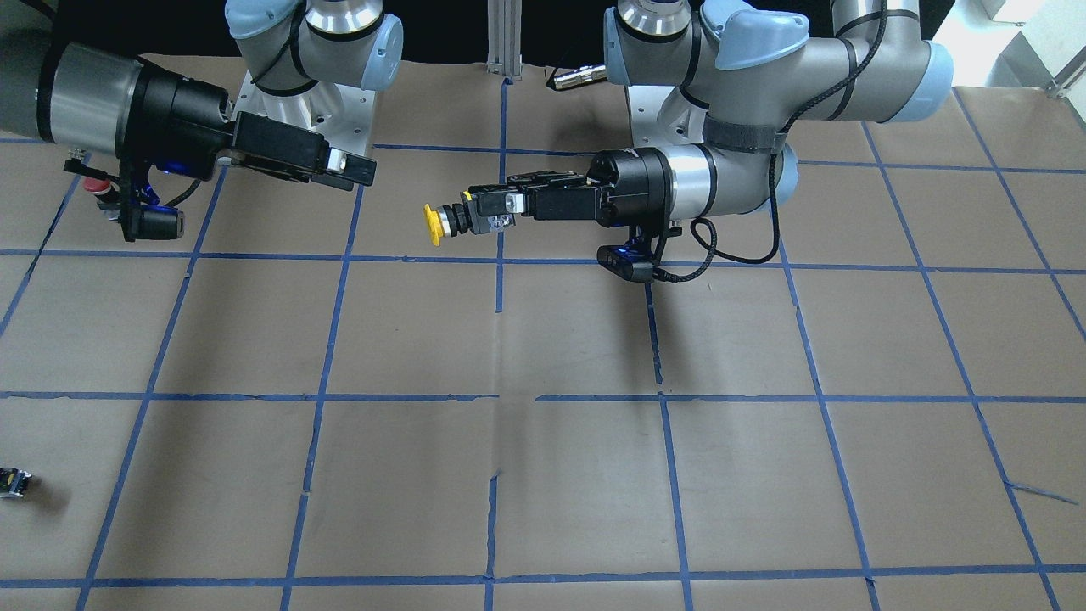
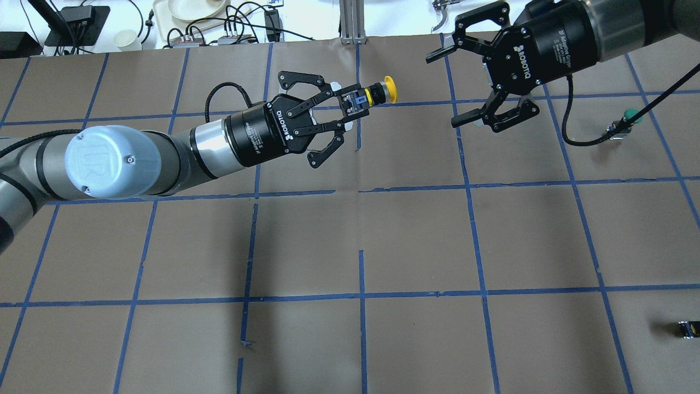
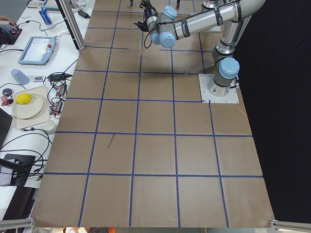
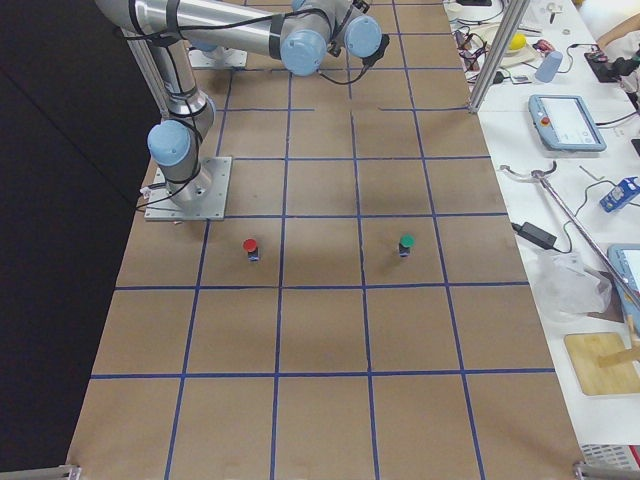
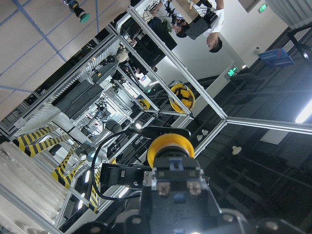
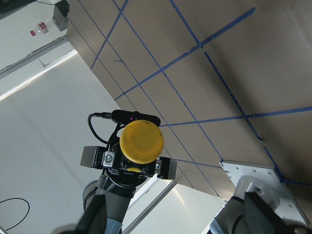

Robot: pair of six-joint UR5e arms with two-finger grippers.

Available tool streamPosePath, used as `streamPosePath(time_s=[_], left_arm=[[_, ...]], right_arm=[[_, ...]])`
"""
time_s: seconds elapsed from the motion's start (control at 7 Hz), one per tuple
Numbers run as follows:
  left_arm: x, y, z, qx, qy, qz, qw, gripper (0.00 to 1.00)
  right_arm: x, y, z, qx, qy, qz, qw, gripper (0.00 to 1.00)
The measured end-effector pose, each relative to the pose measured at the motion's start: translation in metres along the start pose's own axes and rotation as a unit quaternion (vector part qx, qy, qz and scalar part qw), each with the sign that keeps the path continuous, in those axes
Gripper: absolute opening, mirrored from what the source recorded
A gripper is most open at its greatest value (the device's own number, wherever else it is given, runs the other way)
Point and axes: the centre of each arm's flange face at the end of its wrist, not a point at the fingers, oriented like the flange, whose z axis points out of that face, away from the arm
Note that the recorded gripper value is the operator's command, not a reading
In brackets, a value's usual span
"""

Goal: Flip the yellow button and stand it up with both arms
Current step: 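Close the right gripper on the yellow cap held by the left gripper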

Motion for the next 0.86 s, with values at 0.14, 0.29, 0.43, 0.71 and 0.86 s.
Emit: streamPosePath(time_s=[0.14,0.29,0.43,0.71,0.86], left_arm=[[-0.004,0.004,0.009,-0.005,0.006,-0.006,1.0,0.02],[-0.007,0.007,0.015,-0.008,0.008,-0.007,0.9999,0.02],[-0.008,0.008,0.017,-0.01,0.008,-0.007,0.9999,0.02],[-0.006,0.012,0.017,-0.011,0.009,-0.003,0.9999,0.02],[-0.005,0.013,0.017,-0.012,0.01,-0.001,0.9999,0.03]], right_arm=[[-0.005,-0.011,0.015,-0.005,-0.002,-0.011,0.9999,0.97],[-0.01,-0.016,0.032,-0.017,-0.009,-0.016,0.9997,0.97],[-0.013,-0.017,0.043,-0.026,-0.013,-0.018,0.9994,0.89],[-0.014,-0.019,0.049,-0.031,-0.012,-0.018,0.9993,0.8],[-0.014,-0.019,0.049,-0.03,-0.013,-0.018,0.9993,0.74]])
